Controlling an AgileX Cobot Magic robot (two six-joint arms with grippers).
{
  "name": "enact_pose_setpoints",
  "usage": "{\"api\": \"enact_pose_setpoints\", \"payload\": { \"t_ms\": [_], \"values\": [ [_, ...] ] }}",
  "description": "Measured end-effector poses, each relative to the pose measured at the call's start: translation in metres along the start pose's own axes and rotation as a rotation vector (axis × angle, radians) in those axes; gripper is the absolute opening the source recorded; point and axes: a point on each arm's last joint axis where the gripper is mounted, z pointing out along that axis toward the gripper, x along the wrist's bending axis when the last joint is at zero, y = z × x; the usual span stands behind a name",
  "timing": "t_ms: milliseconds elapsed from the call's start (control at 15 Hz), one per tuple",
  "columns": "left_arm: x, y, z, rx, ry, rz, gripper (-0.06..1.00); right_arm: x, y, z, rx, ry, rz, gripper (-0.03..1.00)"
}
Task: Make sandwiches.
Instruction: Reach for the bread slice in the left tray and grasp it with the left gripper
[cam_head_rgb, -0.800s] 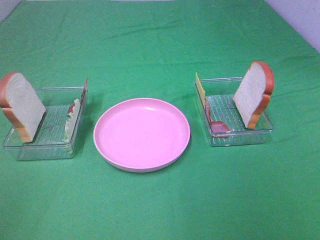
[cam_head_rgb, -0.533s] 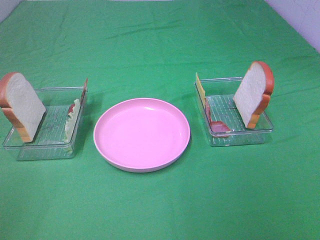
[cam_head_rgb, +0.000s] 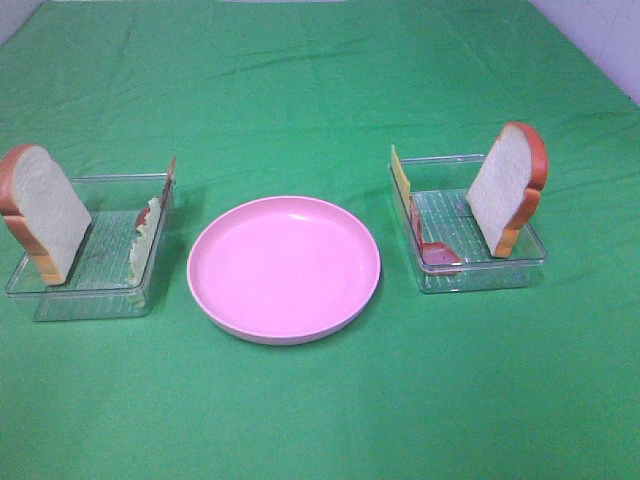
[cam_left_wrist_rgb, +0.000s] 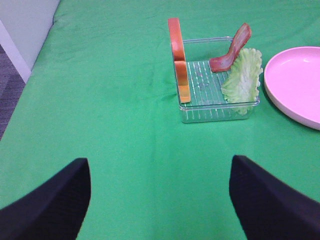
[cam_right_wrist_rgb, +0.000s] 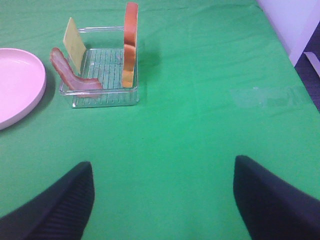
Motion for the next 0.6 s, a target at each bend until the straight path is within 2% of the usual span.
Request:
{"api": "enact_pose_setpoints", "payload": {
  "t_ms": [600],
  "values": [
    [0.0002,0.0000,0.0000,0.000,0.002,0.001,0.73,0.0000,0.0000,0.0000,0.000,0.000,0.000,0.73]
  ]
}}
